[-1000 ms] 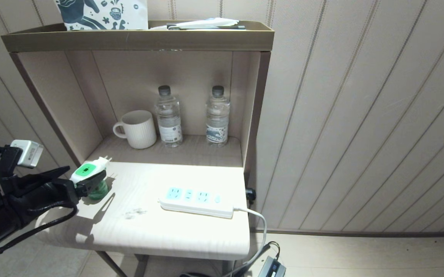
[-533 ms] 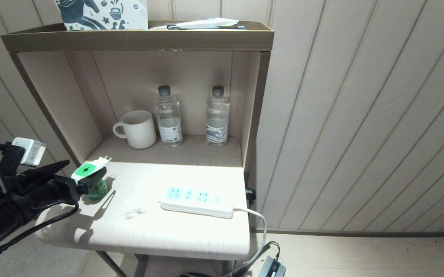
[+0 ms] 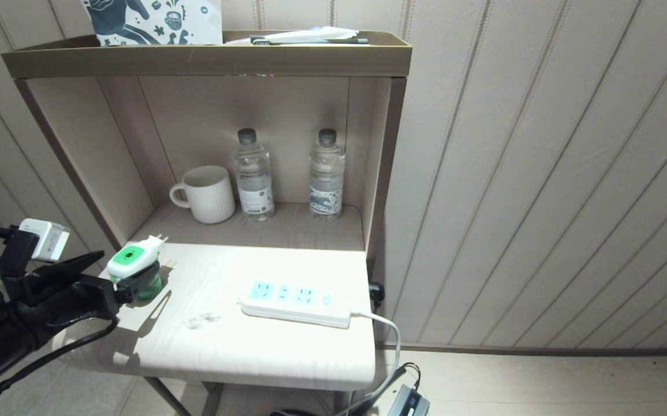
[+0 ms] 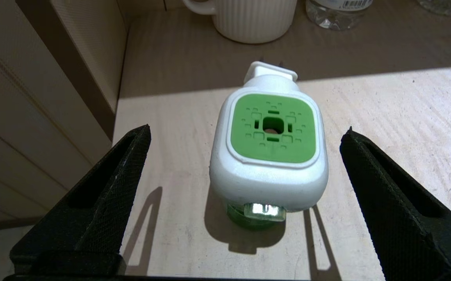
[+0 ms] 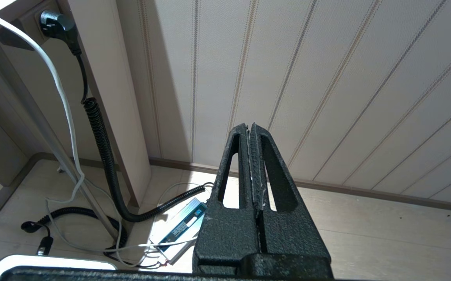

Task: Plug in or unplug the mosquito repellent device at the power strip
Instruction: Pick up the mosquito repellent liquid

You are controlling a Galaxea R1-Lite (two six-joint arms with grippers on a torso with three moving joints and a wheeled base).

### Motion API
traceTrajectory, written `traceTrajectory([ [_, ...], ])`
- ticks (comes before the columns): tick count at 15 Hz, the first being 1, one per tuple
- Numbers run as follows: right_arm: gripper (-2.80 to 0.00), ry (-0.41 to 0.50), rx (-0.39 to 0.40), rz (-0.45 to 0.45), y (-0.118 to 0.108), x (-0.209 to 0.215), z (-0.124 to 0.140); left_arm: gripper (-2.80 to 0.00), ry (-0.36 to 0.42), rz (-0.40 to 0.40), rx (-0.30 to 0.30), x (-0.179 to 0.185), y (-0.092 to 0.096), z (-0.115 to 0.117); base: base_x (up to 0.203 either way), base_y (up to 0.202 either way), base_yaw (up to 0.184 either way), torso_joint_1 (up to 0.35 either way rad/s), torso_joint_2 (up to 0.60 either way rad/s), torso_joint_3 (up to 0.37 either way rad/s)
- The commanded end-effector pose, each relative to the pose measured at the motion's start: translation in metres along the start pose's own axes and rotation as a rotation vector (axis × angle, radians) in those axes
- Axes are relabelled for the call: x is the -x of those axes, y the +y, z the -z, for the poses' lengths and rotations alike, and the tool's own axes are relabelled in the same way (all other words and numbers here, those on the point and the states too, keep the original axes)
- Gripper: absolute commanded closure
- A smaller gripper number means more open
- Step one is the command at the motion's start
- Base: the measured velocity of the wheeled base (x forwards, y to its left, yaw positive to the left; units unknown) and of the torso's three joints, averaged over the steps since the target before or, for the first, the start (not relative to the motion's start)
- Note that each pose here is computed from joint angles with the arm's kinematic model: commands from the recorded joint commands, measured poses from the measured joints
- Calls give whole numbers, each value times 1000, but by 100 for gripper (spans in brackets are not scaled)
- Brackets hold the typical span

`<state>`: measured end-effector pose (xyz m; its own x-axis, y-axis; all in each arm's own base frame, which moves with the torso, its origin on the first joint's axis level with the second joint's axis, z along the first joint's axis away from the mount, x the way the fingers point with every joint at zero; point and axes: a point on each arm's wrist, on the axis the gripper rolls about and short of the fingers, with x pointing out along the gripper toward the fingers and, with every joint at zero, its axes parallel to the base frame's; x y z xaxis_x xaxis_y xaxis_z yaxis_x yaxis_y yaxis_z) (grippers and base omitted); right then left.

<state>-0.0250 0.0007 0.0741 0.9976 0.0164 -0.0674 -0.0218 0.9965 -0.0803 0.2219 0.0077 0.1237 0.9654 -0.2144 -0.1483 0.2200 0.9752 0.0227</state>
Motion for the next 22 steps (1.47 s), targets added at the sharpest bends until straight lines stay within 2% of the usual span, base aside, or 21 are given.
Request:
traceTrajectory([
  [1, 0, 1, 1, -1, 0, 0, 0, -280, 6, 1, 2, 2, -1, 3, 0, 0, 0, 0, 0, 0],
  [9, 0, 1, 1, -1, 0, 0, 0, -280, -4, 2, -2, 4, -2, 6, 0, 0, 0, 0, 0, 0],
  [13, 0, 1, 1, -1, 0, 0, 0, -280, -40, 20, -8, 2, -6, 6, 0, 0, 0, 0, 0, 0],
  [18, 0, 1, 1, -1, 0, 0, 0, -280, -31, 21, 19, -6, -4, 9, 0, 0, 0, 0, 0, 0],
  [22, 0, 1, 1, -1, 0, 0, 0, -280, -56, 16, 53, -11, -2, 5, 0, 0, 0, 0, 0, 0],
])
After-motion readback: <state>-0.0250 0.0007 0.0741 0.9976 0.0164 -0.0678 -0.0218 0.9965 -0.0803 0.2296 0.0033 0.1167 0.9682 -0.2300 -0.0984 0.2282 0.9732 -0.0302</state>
